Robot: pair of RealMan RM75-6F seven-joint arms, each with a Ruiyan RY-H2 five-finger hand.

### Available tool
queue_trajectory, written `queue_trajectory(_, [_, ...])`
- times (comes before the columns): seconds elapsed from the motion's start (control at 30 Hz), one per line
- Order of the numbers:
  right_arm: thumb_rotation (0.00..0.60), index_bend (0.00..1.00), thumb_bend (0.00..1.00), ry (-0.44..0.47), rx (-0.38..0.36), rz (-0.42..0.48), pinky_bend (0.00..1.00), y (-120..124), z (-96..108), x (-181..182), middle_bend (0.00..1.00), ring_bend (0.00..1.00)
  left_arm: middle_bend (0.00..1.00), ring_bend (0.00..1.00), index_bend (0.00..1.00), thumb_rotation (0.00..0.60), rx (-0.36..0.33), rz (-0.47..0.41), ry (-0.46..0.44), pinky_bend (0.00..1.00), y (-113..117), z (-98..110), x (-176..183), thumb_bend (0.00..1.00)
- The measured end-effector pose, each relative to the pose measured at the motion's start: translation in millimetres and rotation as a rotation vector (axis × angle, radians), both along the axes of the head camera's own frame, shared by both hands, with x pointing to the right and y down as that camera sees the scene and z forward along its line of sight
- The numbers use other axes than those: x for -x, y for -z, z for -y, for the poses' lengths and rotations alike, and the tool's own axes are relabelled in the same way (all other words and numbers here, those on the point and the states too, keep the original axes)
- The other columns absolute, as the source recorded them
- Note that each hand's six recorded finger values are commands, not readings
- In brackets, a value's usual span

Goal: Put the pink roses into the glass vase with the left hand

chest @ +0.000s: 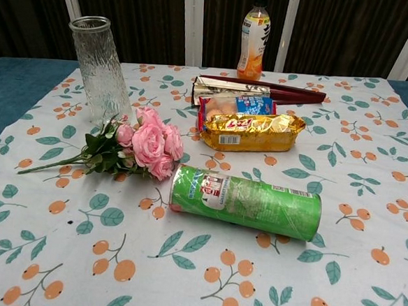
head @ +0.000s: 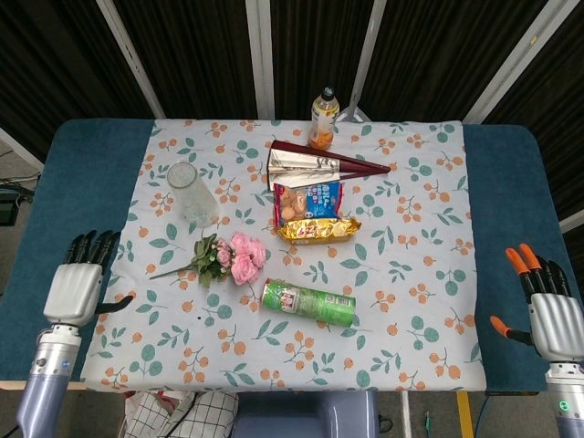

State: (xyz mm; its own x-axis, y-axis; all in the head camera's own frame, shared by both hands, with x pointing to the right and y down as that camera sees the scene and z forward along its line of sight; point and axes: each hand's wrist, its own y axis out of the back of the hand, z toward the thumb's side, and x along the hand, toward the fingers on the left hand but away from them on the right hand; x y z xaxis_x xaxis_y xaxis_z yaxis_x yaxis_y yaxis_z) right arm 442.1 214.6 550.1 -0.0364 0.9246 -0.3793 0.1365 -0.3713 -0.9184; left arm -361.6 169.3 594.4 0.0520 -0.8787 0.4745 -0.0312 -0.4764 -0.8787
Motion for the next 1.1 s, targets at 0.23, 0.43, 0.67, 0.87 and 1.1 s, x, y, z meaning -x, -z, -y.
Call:
queue_trajectory(0.23, [0.600,0.11,0.15,-0.022,-0.007,0.013,0.00,2,1,-8,0.00,0.00,0.08,0.00,0.00,0.600,0.100,0.013,-0.008,0.00,-26,17,-46,0.17])
queue_trajectory(0.43, [0.600,0.11,0.15,-0.046,-0.018,0.016,0.00,6,2,-16,0.00,0.00,0.08,0.00,0.00,0.600,0.190,-0.015,-0.008,0.00,-57,22,-89,0.17])
queue_trajectory(0.67, [0.600,0.11,0.15,-0.055,-0.022,0.018,0.00,9,4,-20,0.00,0.00,0.08,0.00,0.00,0.600,0.222,-0.002,-0.014,0.00,-90,27,-124,0.17])
queue_trajectory(0.87, [0.600,0.11,0.15,-0.066,-0.028,0.016,0.00,10,3,-22,0.00,0.00,0.12,0.00,0.01,0.600,0.207,0.003,-0.011,0.00,-108,34,-145,0.24])
queue_trajectory(1.1, [0.600,0.11,0.15,-0.084,-0.034,0.015,0.00,9,4,-23,0.00,0.00,0.22,0.00,0.10,0.600,0.184,0.007,-0.030,0.00,-122,40,-166,0.32])
